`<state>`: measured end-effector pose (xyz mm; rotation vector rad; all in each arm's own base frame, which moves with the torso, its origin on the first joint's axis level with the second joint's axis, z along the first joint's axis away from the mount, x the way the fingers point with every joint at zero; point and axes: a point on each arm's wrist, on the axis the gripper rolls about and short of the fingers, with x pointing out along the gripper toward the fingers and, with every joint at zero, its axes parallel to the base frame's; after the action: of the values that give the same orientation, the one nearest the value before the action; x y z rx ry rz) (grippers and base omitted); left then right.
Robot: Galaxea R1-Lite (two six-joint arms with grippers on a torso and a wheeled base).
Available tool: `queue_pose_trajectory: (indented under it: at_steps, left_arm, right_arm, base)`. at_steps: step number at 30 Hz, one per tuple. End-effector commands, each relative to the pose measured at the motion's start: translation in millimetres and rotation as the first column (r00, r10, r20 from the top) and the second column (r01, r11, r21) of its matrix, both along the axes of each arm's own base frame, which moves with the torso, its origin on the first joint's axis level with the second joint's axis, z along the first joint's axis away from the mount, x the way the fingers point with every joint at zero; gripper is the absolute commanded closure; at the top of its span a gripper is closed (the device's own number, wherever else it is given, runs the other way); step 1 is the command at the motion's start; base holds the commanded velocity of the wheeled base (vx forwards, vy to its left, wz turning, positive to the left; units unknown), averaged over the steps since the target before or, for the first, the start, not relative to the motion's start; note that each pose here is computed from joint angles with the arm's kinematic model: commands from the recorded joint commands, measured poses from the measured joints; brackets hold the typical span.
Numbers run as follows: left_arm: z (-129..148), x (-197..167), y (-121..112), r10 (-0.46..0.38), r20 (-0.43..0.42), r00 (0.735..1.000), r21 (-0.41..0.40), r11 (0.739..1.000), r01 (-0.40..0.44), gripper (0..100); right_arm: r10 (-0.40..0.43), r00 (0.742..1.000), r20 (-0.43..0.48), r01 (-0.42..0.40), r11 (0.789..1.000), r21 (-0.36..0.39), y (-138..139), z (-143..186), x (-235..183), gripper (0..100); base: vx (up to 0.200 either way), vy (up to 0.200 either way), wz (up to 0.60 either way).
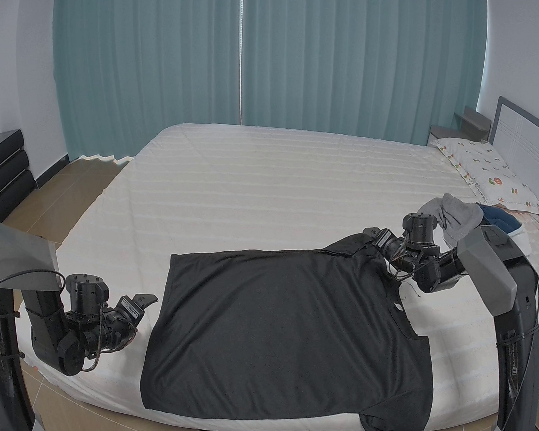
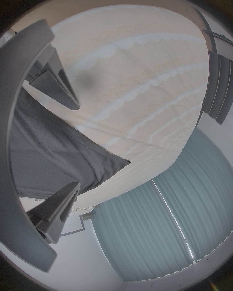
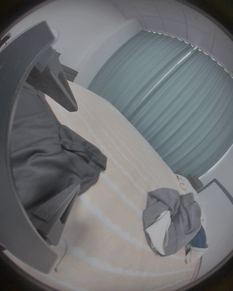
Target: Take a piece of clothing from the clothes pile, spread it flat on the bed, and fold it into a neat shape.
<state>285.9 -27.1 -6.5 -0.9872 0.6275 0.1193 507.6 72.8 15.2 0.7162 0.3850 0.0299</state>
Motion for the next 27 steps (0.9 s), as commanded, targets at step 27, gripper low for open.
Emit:
queue_pose_trajectory:
  at_steps: [27]
  left_arm:
    - [-23.1,201.2,-44.8,-0.126,0.178,0.976,0.256,0.963,0.078,0]
  right_arm:
    - [0.01,0.996,-0.085,-0.004,0.998,0.07,-44.2,0.3,-34.9,0]
  base:
    - [0.0,0.0,0.0]
